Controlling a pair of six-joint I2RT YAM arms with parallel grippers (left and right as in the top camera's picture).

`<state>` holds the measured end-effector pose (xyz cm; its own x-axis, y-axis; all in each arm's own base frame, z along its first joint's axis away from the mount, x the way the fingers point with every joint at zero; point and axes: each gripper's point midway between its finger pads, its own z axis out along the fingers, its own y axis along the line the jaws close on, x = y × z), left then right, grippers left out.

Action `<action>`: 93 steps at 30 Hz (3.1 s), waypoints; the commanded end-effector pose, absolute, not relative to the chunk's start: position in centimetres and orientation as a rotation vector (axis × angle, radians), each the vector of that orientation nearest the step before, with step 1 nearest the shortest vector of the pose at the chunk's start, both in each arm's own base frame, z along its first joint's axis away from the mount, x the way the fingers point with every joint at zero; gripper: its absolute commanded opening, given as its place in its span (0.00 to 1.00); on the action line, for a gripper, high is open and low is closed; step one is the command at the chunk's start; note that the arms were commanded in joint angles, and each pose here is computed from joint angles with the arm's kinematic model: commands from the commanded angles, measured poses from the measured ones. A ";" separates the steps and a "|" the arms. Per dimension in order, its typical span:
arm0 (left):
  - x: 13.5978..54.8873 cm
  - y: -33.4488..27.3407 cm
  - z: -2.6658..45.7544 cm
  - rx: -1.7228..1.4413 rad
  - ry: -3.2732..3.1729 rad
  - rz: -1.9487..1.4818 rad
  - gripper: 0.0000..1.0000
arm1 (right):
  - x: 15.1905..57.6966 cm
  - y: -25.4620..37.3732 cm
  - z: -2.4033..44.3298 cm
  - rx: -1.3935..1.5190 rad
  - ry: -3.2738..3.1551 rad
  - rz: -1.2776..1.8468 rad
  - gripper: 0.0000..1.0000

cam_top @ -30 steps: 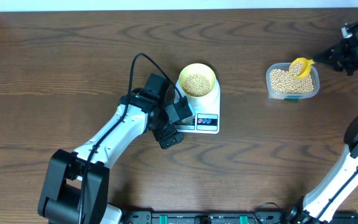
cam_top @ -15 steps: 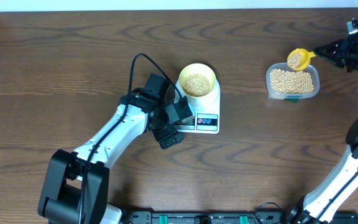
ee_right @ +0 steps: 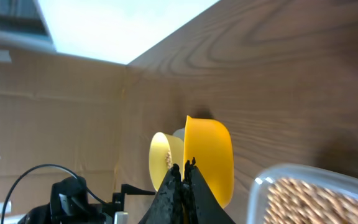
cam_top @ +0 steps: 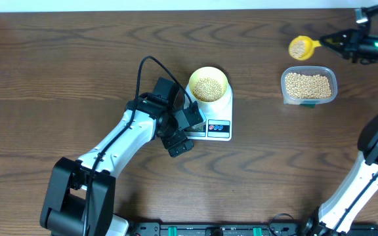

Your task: Scoop item into bowl and weigh 50g on scale

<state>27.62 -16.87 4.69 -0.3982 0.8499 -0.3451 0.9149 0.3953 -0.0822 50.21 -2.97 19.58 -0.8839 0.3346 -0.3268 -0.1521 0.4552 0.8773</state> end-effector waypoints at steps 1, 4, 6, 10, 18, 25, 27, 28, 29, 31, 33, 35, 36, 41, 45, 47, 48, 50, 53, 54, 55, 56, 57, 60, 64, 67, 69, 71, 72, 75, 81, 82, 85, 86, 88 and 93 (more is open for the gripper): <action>27.3 -16.7 4.2 1.585 2.407 -0.373 0.98 | 50.9 0.0 20.3 0.123 2.229 1.523 0.01; 27.4 -16.7 4.3 1.584 2.407 -0.372 0.98 | 51.5 2.3 20.6 0.065 2.229 1.536 0.01; 27.3 -16.7 4.2 1.585 2.408 -0.373 0.98 | 51.8 3.8 20.8 0.026 2.229 1.544 0.01; 27.3 -16.7 4.3 1.585 2.407 -0.373 0.98 | 52.0 7.2 21.1 -0.050 2.231 1.568 0.01; 27.4 -16.7 4.3 1.584 2.407 -0.373 0.98 | 51.4 12.6 21.3 -0.169 2.249 1.617 0.01; 27.4 -16.7 4.3 1.584 2.407 -0.372 0.98 | 50.6 16.4 21.4 -0.276 2.250 1.641 0.01; 27.4 -16.7 4.3 1.584 2.407 -0.373 0.98 | 50.4 17.2 21.3 -0.298 2.256 1.636 0.01; 27.4 -16.7 4.3 1.584 2.407 -0.372 0.98 | 50.4 17.6 21.2 -0.307 2.262 1.626 0.01; 27.4 -16.7 4.3 1.584 2.407 -0.372 0.98 | 50.4 17.9 21.1 -0.314 2.267 1.617 0.01; 27.3 -16.7 4.2 1.585 2.407 -0.373 0.98 | 50.3 18.7 20.6 -0.341 2.284 1.577 0.01; 27.3 -16.7 4.3 1.585 2.407 -0.373 0.98 | 50.2 19.4 20.3 -0.385 2.283 1.547 0.01; 27.3 -16.7 4.2 1.585 2.407 -0.373 0.98 | 50.0 20.1 20.2 -0.422 2.279 1.536 0.01; 27.3 -16.7 4.3 1.585 2.407 -0.373 0.98 | 49.8 20.4 20.2 -0.445 2.272 1.534 0.01; 27.3 -16.7 4.3 1.585 2.407 -0.373 0.98 | 49.2 21.7 20.2 -0.521 2.251 1.527 0.01; 27.4 -16.7 4.3 1.584 2.407 -0.373 0.98 | 48.9 22.0 20.4 -0.556 2.240 1.518 0.01; 27.4 -16.7 4.3 1.584 2.407 -0.373 0.98 | 48.8 22.0 20.6 -0.555 2.240 1.519 0.01; 27.3 -16.7 4.3 1.585 2.407 -0.373 0.98 | 48.7 22.0 20.7 -0.563 2.239 1.516 0.01; 27.4 -16.7 4.3 1.584 2.407 -0.373 0.98 | 48.4 22.1 20.9 -0.587 2.233 1.503 0.01; 27.3 -16.7 4.3 1.585 2.407 -0.373 0.98 | 48.1 22.1 20.8 -0.606 2.267 1.420 0.01; 27.3 -16.7 4.2 1.585 2.408 -0.373 0.98 | 48.1 22.2 20.7 -0.615 2.278 1.385 0.01; 27.3 -16.7 4.3 1.585 2.407 -0.373 0.98 | 48.0 22.2 20.8 -0.633 2.278 1.358 0.01; 27.4 -16.7 4.3 1.584 2.407 -0.372 0.98 | 47.9 22.4 20.9 -0.655 2.271 1.341 0.01; 27.3 -16.7 4.3 1.585 2.407 -0.373 0.98 | 47.7 22.5 21.2 -0.681 2.258 1.327 0.01; 27.4 -16.7 4.3 1.584 2.407 -0.372 0.98 | 47.5 22.8 21.6 -0.742 2.233 1.270 0.01; 27.3 -16.7 4.2 1.585 2.407 -0.373 0.98 | 47.3 23.2 21.9 -0.833 2.183 1.215 0.01; 27.3 -16.7 4.3 1.585 2.407 -0.373 0.98 | 47.5 23.1 21.3 -0.871 2.185 1.144 0.01; 27.3 -16.7 4.3 1.584 2.408 -0.373 0.98 | 47.8 22.9 20.9 -0.869 2.208 1.093 0.01; 27.3 -16.7 4.3 1.585 2.407 -0.373 0.98 | 47.7 23.0 20.7 -0.902 2.198 1.066 0.01; 27.4 -16.7 4.3 1.584 2.407 -0.373 0.98 | 47.6 23.1 20.7 -0.924 2.187 1.060 0.01; 27.3 -16.7 4.3 1.585 2.407 -0.373 0.98 | 47.2 23.6 20.7 -0.977 2.161 1.048 0.01; 27.3 -16.7 4.2 1.584 2.408 -0.373 0.98 | 46.0 24.5 20.6 -1.086 2.119 1.032 0.01; 27.3 -16.7 4.2 1.585 2.408 -0.373 0.98 | 45.9 24.6 20.6 -1.100 2.111 1.028 0.01; 27.3 -16.7 4.3 1.585 2.407 -0.373 0.98 | 45.9 24.5 20.5 -1.114 2.105 1.020 0.01; 27.3 -16.7 4.3 1.585 2.407 -0.373 0.98 | 45.9 24.5 20.5 -1.120 2.102 1.016 0.01; 27.3 -16.7 4.3 1.585 2.407 -0.373 0.98 | 45.9 24.5 20.4 -1.135 2.093 1.005 0.01; 27.4 -16.7 4.3 1.584 2.407 -0.373 0.98 | 46.0 24.4 20.4 -1.144 2.084 0.989 0.01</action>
<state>27.63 -16.88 4.69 -0.3981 0.8499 -0.3453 0.9149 0.3952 -0.0819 46.21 24.34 17.77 -0.5495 -0.4575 -0.6991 -0.8305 0.3905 0.3972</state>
